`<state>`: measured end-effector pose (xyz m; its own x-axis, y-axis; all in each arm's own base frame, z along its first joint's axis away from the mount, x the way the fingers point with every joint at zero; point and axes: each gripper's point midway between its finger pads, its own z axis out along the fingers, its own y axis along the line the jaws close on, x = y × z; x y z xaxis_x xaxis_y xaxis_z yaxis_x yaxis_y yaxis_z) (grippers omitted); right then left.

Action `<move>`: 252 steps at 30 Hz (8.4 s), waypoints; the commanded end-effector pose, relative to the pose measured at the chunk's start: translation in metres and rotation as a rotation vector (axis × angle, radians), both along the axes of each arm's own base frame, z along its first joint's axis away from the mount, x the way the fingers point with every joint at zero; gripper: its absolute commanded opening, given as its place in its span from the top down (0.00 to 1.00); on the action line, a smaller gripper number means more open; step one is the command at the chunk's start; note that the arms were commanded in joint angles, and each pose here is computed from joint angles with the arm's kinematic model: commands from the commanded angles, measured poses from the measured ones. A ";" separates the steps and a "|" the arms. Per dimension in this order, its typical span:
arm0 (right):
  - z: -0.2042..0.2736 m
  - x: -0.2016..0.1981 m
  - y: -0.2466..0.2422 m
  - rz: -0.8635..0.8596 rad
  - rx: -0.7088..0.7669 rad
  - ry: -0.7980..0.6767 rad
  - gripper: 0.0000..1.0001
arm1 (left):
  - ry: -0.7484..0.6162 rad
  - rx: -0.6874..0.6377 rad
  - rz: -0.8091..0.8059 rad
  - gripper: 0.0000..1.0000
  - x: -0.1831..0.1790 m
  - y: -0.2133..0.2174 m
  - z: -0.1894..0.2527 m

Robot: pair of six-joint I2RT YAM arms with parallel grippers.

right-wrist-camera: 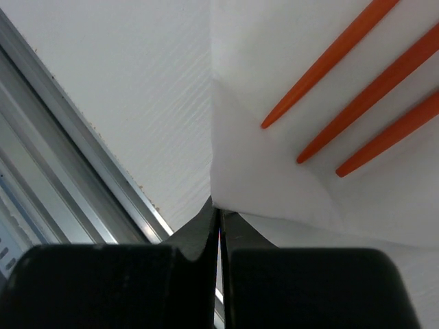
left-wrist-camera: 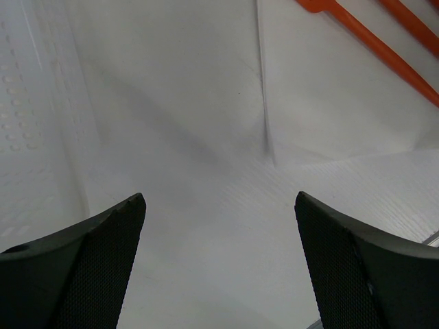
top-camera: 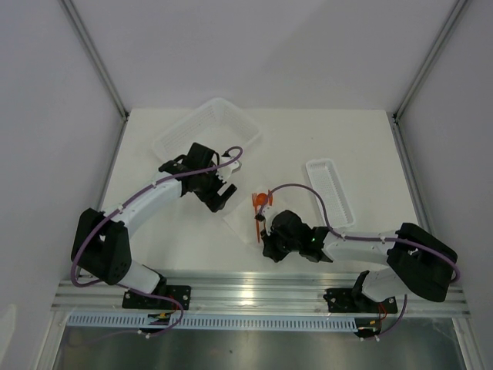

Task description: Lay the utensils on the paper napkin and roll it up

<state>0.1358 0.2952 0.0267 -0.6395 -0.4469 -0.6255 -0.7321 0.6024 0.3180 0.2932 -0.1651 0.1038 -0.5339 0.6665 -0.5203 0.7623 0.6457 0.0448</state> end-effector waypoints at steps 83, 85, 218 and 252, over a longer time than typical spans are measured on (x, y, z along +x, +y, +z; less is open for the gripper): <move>0.005 0.102 -0.015 -0.400 0.208 0.132 1.00 | -0.250 -0.072 -1.441 0.66 -0.085 -0.147 0.003; 0.005 0.103 -0.015 -0.405 0.211 0.139 1.00 | -0.209 -0.080 -1.369 0.63 -0.081 -0.150 0.007; 0.045 0.135 -0.079 -0.752 0.186 0.084 1.00 | 0.109 -0.226 -0.343 0.75 -0.075 -0.146 -0.047; -0.014 0.142 -0.056 -0.796 -0.003 0.178 1.00 | 0.380 -0.148 0.039 0.69 -0.019 -0.097 -0.080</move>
<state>0.2895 0.2359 0.0186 -0.8422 0.1668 -0.5127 -0.0453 0.9257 0.3756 0.2635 -0.2631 0.0187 -0.7520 0.5603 -0.3473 0.6587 0.6589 -0.3633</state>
